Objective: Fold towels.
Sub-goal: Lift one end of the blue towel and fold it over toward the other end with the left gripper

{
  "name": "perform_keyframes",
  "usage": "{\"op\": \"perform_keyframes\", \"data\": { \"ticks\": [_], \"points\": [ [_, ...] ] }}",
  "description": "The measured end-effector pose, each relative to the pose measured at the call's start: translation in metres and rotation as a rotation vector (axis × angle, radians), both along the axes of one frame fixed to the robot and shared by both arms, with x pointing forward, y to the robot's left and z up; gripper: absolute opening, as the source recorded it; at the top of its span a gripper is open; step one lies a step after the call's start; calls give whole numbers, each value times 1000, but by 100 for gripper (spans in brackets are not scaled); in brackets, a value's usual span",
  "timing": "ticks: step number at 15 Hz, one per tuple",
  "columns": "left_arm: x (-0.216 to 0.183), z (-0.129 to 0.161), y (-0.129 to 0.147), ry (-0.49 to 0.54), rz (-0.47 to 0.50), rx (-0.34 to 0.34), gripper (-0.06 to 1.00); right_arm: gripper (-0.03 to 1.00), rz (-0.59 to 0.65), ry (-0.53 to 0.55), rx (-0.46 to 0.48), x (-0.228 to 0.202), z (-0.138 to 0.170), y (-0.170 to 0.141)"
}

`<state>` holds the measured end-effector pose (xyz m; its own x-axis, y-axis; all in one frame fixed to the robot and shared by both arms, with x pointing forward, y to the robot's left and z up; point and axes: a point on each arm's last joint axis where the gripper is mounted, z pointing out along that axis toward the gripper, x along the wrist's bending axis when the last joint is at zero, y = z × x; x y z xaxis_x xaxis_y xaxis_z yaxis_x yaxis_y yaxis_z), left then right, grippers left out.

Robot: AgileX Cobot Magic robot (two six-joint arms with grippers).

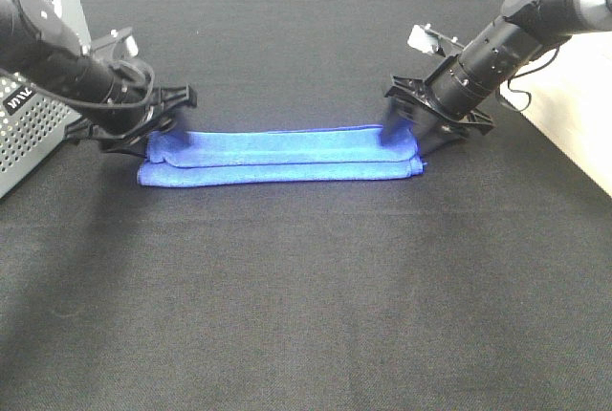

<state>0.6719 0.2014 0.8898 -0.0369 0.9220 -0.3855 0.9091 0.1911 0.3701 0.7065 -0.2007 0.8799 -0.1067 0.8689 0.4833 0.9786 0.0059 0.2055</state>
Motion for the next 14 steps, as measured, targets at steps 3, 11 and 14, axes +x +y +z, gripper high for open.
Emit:
{"op": "perform_keyframes", "data": {
  "ticks": [3,11,14],
  "points": [
    [0,19,2,-23,9,-10,74,87,40,20,6,-6,18,1],
    [-2,-8,22,114,62,-24,75,88,67,60,1,-13,33,0],
    [2,-18,10,97,20,-19,75,88,64,58,1,-13,33,0]
  ]
}}
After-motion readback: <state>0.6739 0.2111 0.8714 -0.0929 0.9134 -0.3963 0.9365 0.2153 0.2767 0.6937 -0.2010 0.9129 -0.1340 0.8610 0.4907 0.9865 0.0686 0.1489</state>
